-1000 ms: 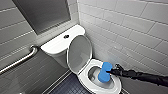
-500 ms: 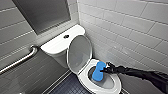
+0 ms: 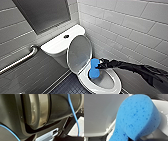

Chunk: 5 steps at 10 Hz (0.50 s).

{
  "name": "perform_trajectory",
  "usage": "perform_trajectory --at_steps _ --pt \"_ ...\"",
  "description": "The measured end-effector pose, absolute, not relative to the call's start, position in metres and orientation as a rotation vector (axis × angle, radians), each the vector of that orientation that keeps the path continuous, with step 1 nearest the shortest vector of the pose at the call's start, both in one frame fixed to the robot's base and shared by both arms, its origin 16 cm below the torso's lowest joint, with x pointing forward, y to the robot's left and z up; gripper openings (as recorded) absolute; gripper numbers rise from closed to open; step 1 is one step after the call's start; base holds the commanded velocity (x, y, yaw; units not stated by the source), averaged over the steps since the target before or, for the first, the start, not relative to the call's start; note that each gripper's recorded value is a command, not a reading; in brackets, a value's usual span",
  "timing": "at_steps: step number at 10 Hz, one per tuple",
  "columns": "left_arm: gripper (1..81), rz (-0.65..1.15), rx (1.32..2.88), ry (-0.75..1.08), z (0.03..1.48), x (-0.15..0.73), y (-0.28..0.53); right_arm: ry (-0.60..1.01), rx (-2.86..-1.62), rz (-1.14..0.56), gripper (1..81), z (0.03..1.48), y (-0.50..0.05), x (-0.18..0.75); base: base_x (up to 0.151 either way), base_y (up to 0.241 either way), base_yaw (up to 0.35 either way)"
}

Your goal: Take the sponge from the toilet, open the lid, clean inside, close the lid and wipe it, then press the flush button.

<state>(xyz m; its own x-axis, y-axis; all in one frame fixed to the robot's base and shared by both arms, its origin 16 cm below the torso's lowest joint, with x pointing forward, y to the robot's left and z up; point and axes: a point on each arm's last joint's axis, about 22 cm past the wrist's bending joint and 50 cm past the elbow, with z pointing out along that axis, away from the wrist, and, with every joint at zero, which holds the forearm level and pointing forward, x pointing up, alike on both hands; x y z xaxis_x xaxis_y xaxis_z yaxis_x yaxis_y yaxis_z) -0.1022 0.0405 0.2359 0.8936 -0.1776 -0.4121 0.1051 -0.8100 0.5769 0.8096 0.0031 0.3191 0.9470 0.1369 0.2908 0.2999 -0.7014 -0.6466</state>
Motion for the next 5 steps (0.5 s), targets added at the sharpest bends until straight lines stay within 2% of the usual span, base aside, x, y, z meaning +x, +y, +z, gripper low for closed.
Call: perform_trajectory --at_steps 5 --pt "81.1 -0.609 2.444 -0.052 0.235 -0.103 0.043 -0.231 -2.438 -0.312 1.0 0.285 -0.022 0.814 0.000 0.000 0.000"
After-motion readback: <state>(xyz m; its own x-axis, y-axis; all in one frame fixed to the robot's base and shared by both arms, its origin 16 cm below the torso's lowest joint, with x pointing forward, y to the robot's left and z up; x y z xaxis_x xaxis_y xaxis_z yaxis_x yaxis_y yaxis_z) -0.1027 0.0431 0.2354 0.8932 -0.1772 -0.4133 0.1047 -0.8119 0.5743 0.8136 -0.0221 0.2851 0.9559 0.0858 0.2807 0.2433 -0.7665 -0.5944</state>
